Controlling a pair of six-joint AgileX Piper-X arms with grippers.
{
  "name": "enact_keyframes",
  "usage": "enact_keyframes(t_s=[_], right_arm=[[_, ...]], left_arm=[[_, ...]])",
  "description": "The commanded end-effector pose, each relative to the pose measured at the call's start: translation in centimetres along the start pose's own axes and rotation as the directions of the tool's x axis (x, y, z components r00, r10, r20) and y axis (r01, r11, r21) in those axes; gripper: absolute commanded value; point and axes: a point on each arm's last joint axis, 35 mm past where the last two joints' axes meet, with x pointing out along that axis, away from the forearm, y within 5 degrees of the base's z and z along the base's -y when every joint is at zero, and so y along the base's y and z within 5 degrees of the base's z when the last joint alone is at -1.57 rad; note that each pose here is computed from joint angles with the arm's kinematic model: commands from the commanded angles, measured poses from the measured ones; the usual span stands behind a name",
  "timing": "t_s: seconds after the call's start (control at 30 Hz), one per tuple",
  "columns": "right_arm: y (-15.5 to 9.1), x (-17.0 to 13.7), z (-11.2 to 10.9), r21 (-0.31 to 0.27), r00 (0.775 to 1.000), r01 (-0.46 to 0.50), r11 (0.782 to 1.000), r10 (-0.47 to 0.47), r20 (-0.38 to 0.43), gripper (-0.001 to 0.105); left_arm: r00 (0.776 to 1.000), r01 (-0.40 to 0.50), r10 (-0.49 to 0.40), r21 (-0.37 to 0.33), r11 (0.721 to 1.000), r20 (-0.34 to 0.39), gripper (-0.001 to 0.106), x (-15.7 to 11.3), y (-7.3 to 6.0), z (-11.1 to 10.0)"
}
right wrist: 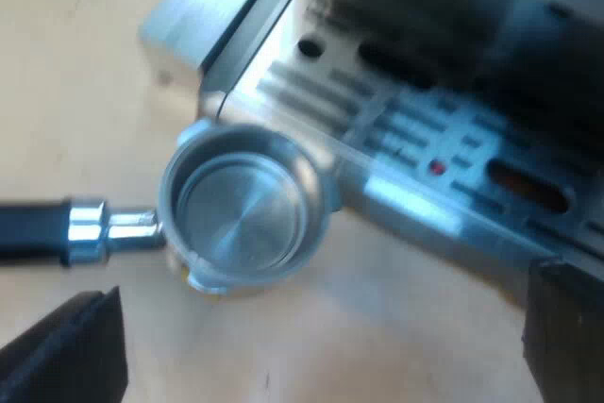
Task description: Put the handle in the coffee machine
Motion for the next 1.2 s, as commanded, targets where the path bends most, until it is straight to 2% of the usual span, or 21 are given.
enact_keyframes(t_s=[0.03,0.13,0.3,0.43,0.63,0.7,0.8,0.83,1.0,1.1,1.2], right_arm=[[0.4,-0.5,0.0,0.043,0.996,0.061,0.997,-0.064,0.057,0.086],[1.5,-0.2,-0.5,0.045,0.994,0.062,0.997,-0.066,0.092,0.086],[3.6,0.9,-2.2,0.099,0.979,0.100,0.990,-0.116,0.168,0.086],[4.2,2.0,-3.3,0.133,0.974,0.105,0.986,-0.129,0.186,0.086],[4.6,3.2,-4.1,0.192,0.951,0.153,0.969,-0.197,0.239,0.086],[4.6,3.4,-4.2,0.220,0.937,0.178,0.959,-0.234,0.260,0.086],[4.7,3.5,-4.2,0.247,0.924,0.195,0.949,-0.262,0.278,0.086],[5.0,4.0,-4.4,0.284,0.913,0.186,0.941,-0.272,0.304,0.086],[5.6,5.0,-4.9,0.318,0.903,0.173,0.932,-0.279,0.327,0.086],[6.1,5.7,-5.2,0.326,0.891,0.192,0.926,-0.304,0.337,0.086],[6.7,6.6,-5.5,0.301,0.883,0.195,0.934,-0.301,0.360,0.086]], left_arm=[[0.998,0.026,-0.029,0.050,0.998,0.060,0.000,-0.5,-0.1,0.4],[0.997,0.028,-0.031,0.052,0.998,0.065,0.000,-0.6,-0.1,0.3],[0.996,0.042,-0.046,0.055,0.998,0.075,0.000,-0.6,-0.1,0.4],[0.996,0.028,-0.034,0.063,0.998,0.086,0.000,-0.6,0.1,0.5],[0.995,0.009,-0.017,0.076,0.997,0.096,0.000,-0.4,0.5,0.8],[0.995,0.009,-0.017,0.076,0.997,0.096,0.000,-0.4,0.6,0.9],[0.996,0.020,-0.025,0.066,0.998,0.085,0.000,0.2,1.3,1.2],[0.997,0.037,-0.041,0.050,0.998,0.073,0.000,1.1,2.4,1.6],[0.996,0.046,-0.049,0.043,0.998,0.068,0.000,1.9,3.3,2.0],[0.996,0.053,-0.056,0.045,0.998,0.069,0.000,2.3,3.8,2.2],[0.996,0.057,-0.060,0.041,0.998,0.067,0.000,2.5,3.9,2.2]])
